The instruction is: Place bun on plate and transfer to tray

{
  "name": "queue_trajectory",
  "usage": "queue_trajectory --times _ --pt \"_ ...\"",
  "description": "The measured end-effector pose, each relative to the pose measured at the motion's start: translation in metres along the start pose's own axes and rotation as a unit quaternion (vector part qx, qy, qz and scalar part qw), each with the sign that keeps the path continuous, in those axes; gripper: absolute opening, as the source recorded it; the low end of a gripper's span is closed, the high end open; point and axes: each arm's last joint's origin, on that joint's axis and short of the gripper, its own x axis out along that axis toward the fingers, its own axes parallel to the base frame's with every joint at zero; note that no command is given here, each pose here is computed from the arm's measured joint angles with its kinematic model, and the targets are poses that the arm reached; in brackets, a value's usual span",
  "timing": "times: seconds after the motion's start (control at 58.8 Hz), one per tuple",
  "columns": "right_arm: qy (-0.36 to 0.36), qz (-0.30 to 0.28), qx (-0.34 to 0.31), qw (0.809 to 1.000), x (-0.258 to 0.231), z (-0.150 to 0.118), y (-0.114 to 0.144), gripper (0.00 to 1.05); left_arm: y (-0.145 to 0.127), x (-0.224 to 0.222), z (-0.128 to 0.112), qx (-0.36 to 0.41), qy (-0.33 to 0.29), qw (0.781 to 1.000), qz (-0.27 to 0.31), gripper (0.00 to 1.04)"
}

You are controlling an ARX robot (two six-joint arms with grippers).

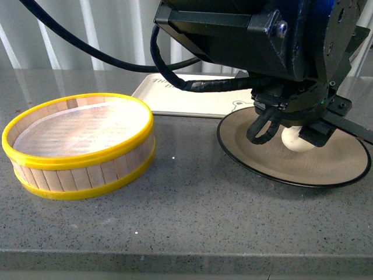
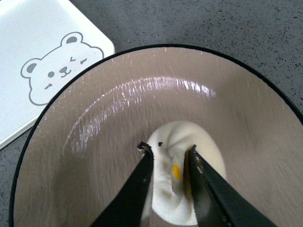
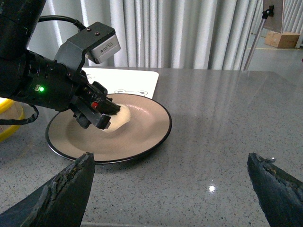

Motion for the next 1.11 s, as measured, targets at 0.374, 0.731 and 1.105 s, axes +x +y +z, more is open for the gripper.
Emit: queue_trajectory --times 0.374,0.731,1.105 --pt "0.0 0.0 0.0 1.0 0.0 0.0 0.0 0.96 0.003 0.001 0.0 -0.022 -0.004 1.0 0.004 0.85" --pt "0.0 0.0 0.0 1.0 0.0 0.0 0.0 0.96 0.034 -0.015 0.004 -0.07 -0.013 0.997 0.029 0.98" --pt "0.0 0.0 0.0 1.0 0.0 0.0 0.0 0.96 0.125 -0.054 0.007 -0.159 -0.011 0.979 0.127 0.98"
